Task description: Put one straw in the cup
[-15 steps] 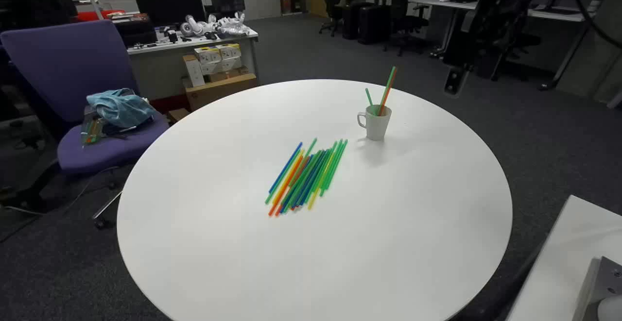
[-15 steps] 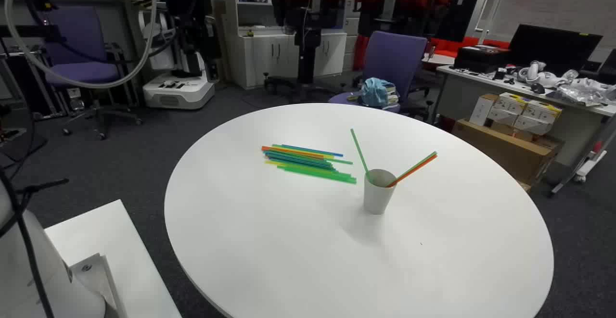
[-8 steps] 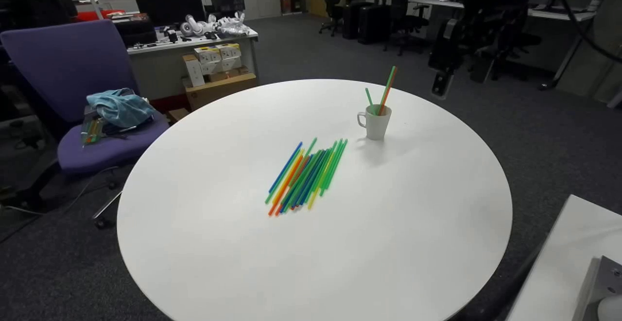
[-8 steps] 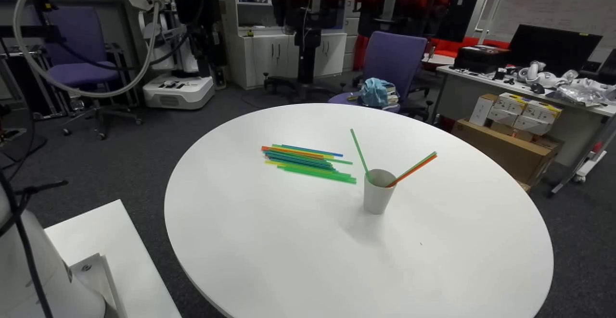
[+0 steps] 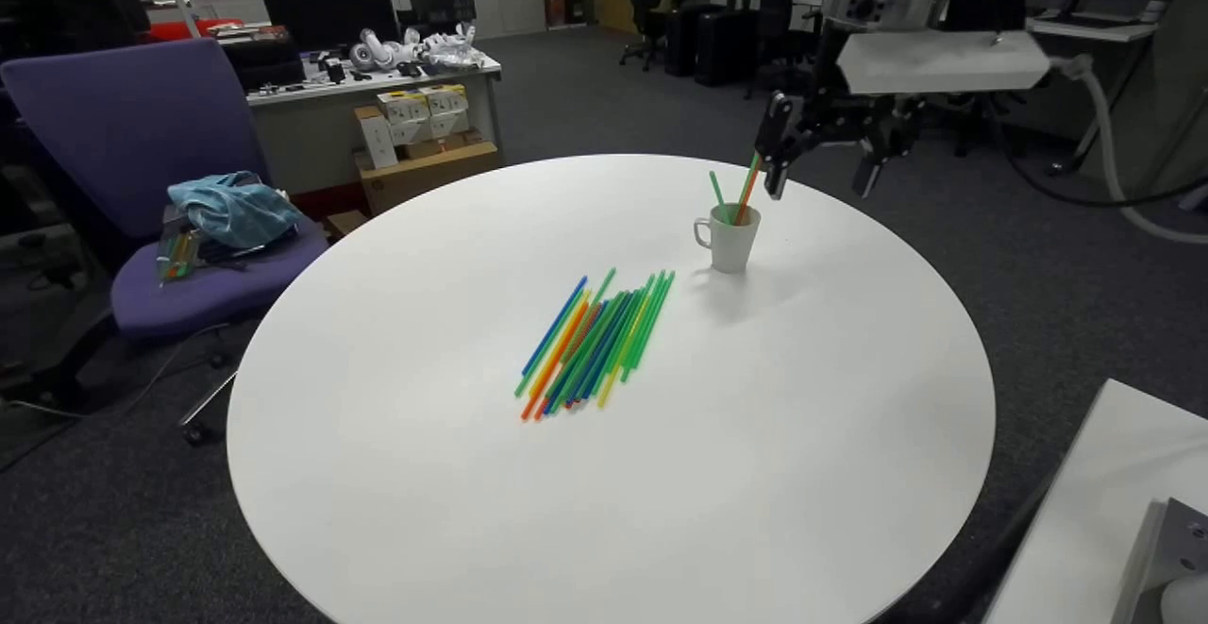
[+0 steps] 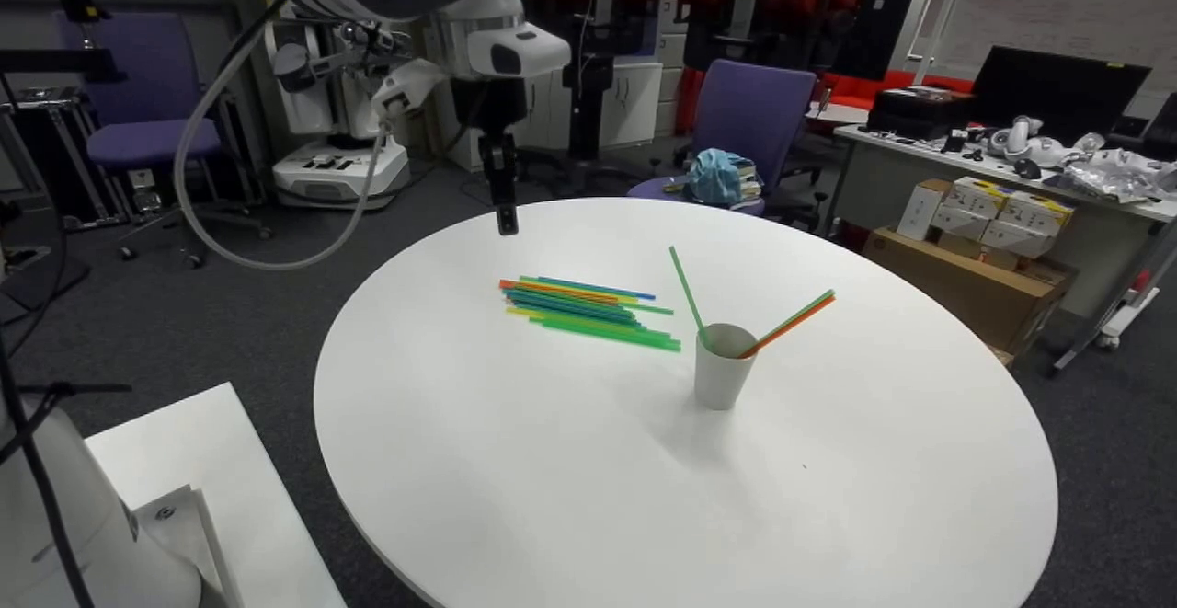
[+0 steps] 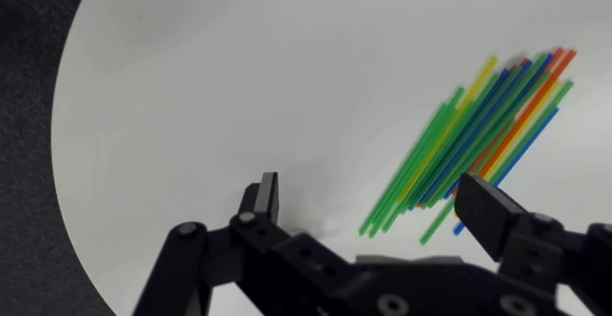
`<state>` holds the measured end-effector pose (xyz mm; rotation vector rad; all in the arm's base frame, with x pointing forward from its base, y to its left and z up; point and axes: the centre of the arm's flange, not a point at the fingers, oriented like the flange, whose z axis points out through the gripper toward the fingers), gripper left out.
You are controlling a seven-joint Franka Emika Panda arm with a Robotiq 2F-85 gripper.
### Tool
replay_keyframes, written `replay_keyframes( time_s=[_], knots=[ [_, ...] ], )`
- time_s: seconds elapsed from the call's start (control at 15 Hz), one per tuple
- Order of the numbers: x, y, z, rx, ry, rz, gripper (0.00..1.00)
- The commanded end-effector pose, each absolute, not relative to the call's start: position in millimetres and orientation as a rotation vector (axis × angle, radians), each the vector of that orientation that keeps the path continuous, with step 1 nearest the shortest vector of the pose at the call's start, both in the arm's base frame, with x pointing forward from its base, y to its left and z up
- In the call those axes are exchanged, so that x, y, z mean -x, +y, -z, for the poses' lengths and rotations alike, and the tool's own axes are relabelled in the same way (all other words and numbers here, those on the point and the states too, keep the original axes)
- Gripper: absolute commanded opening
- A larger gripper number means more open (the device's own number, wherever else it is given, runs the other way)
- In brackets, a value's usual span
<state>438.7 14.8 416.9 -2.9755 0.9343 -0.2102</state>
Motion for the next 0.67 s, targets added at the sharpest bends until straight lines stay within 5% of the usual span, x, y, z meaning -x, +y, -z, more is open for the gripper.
replay_keyframes(
  time_s=[0.0, 0.6],
  knots=[
    [-482.1, -9.9, -400.4, 2.823, 1.183, 0.326, 1.0],
    [-504.2, -32.0, -370.2, 2.716, 1.293, 0.394, 1.0]
  ],
)
